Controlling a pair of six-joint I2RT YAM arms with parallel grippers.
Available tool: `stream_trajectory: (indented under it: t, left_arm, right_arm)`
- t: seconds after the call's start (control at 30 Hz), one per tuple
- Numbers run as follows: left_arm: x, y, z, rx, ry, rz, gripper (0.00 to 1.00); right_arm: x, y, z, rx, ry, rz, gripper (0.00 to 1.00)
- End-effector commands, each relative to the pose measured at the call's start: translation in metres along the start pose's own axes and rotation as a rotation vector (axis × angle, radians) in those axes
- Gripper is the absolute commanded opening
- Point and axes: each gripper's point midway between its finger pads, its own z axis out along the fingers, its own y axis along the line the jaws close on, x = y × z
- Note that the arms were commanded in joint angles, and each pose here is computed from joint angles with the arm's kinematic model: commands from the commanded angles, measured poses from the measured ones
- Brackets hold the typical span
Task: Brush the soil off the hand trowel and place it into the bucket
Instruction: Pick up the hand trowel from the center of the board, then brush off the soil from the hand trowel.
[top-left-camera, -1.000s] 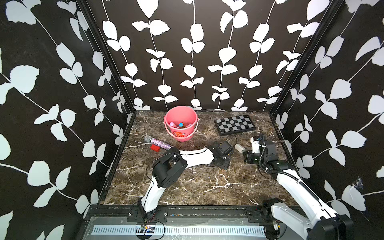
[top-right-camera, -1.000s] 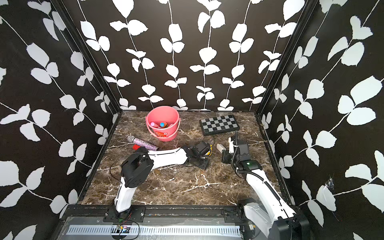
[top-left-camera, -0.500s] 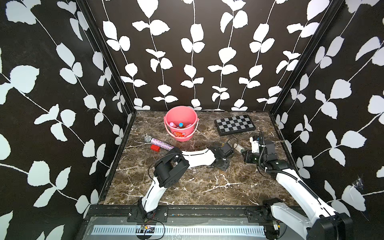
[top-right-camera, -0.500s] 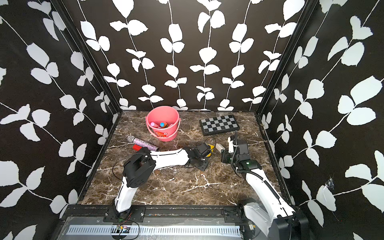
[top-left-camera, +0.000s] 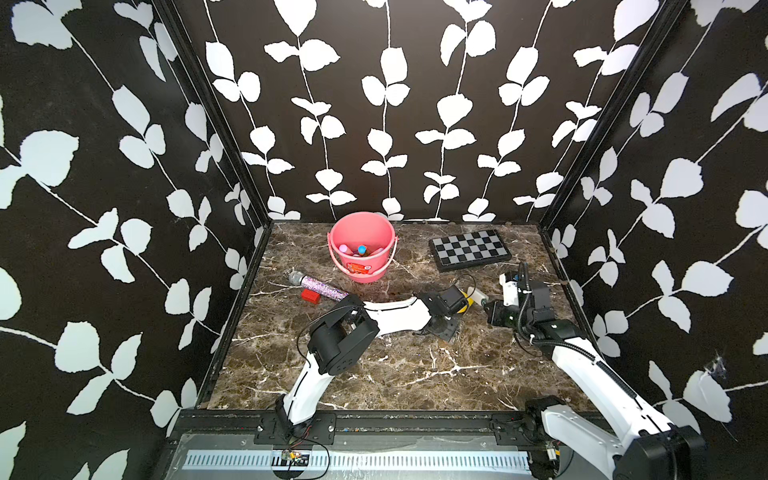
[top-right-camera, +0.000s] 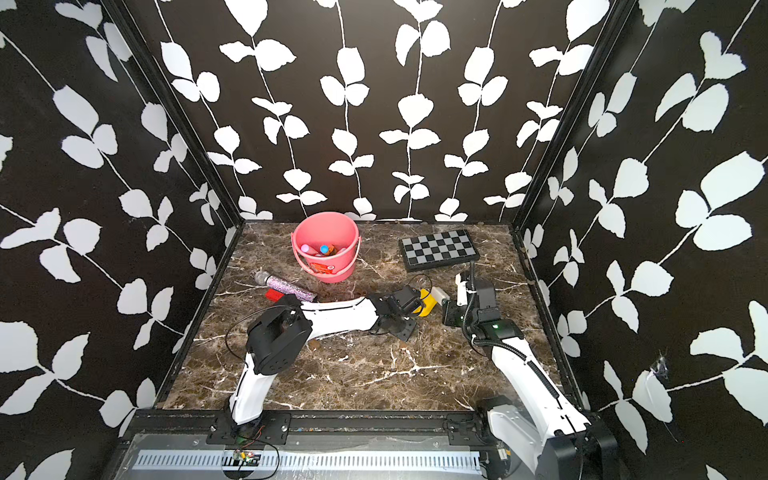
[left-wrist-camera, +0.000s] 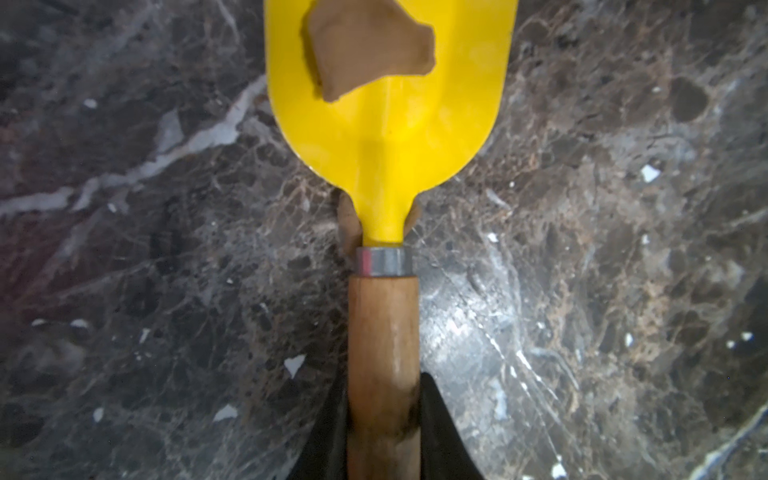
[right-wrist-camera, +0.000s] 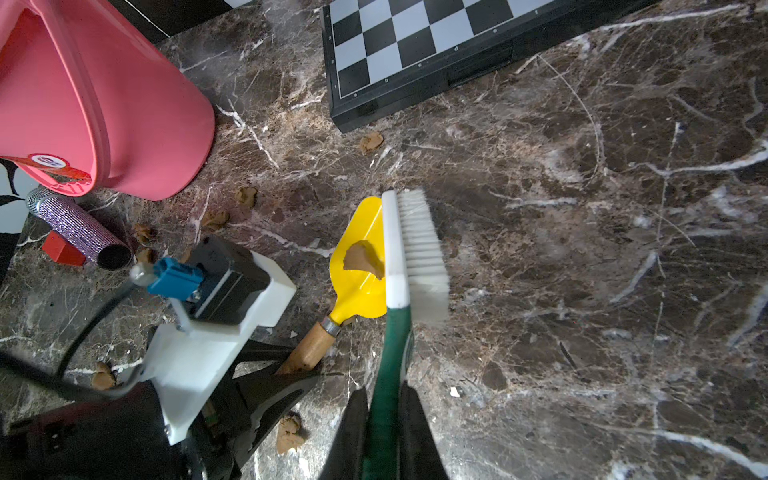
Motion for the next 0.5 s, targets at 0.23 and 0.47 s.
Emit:
stream_trajectory:
  t: [0.23, 0.47]
  left_arm:
    - [-0.01, 0.02, -0.063, 0.053, -0.093, -0.009, 0.0]
    - [0.02, 0.066, -0.109, 0.081, -0.06, -0.052, 0.0]
  right_arm:
    - [-0.021, 0.015, -0.035, -0.038, -0.085, -0.034, 0.0]
    - [-0.031, 0.071, -0.062, -0.323, -0.101, -0.022, 0.0]
